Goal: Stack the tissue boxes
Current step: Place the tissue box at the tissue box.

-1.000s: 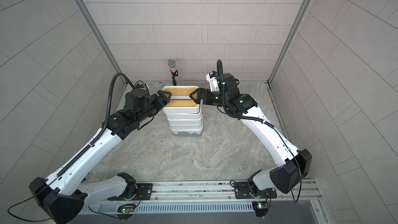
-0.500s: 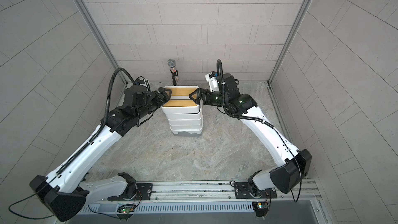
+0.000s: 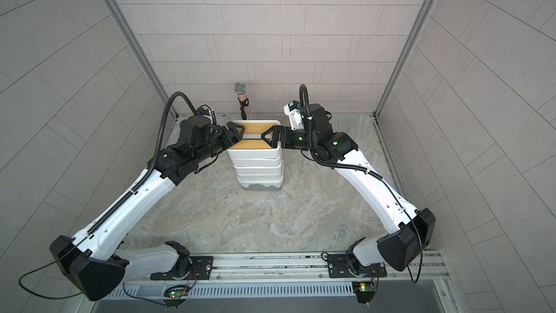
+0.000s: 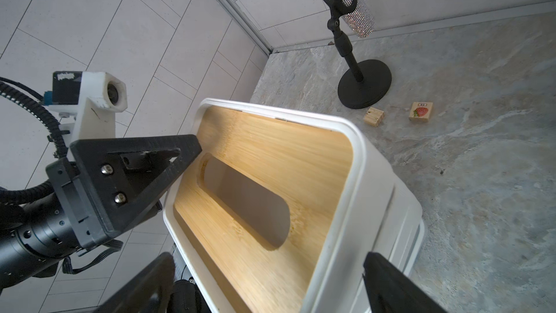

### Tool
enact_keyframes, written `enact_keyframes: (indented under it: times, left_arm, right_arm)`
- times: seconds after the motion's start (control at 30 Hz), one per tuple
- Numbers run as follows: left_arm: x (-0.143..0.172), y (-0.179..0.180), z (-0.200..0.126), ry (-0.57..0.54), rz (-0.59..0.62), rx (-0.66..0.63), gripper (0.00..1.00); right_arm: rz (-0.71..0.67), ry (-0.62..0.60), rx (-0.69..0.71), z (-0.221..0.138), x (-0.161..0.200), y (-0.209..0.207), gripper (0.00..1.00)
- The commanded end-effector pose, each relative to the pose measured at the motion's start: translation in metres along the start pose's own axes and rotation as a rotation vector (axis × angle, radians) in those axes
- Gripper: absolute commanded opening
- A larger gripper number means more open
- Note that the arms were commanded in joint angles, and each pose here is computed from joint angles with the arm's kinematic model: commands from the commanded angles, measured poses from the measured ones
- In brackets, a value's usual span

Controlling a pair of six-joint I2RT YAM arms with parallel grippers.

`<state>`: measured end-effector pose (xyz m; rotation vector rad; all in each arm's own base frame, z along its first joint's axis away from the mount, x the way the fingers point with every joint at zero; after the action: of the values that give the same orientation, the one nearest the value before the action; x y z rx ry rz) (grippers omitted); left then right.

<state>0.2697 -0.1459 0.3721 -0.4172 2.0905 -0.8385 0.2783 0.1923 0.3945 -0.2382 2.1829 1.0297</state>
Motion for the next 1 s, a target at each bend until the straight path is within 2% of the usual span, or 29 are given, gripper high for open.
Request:
enact_keyframes:
  times: [0.0, 0.47, 0.73, 0.97]
  left_arm:
    - [-0.007, -0.012, -0.004, -0.006, 0.028, 0.052, 0.84]
    - [-0.006, -0.012, 0.001, 0.008, 0.047, 0.053, 0.84]
    - [-0.009, -0.010, -0.007, -0.034, 0.052, 0.019, 0.84]
    - [-0.008, -0.008, -0.008, -0.029, 0.044, 0.016, 0.84]
  right_arm:
    - [-0.015, -0.028, -0.024, -0.011, 0.001, 0.009, 1.00]
    - [-0.011, -0.037, -0.024, -0.016, 0.009, 0.012, 1.00]
    - [-0.007, -0.033, -0.028, -0.012, 0.007, 0.012, 1.00]
    - [-0.016, -0.025, -0.016, -0.011, 0.006, 0.011, 0.99]
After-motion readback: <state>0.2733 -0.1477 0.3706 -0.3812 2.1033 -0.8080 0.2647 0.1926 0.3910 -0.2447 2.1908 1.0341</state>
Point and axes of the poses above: each gripper's point midway between its finger pads, its own z axis out along the fingers, its own y axis along the line the jaws close on, x = y × z, the point moved 10 cm from there along -z, back along the fingers, and after that the axes turned 2 degrees about -z, right-handed, at the moved point
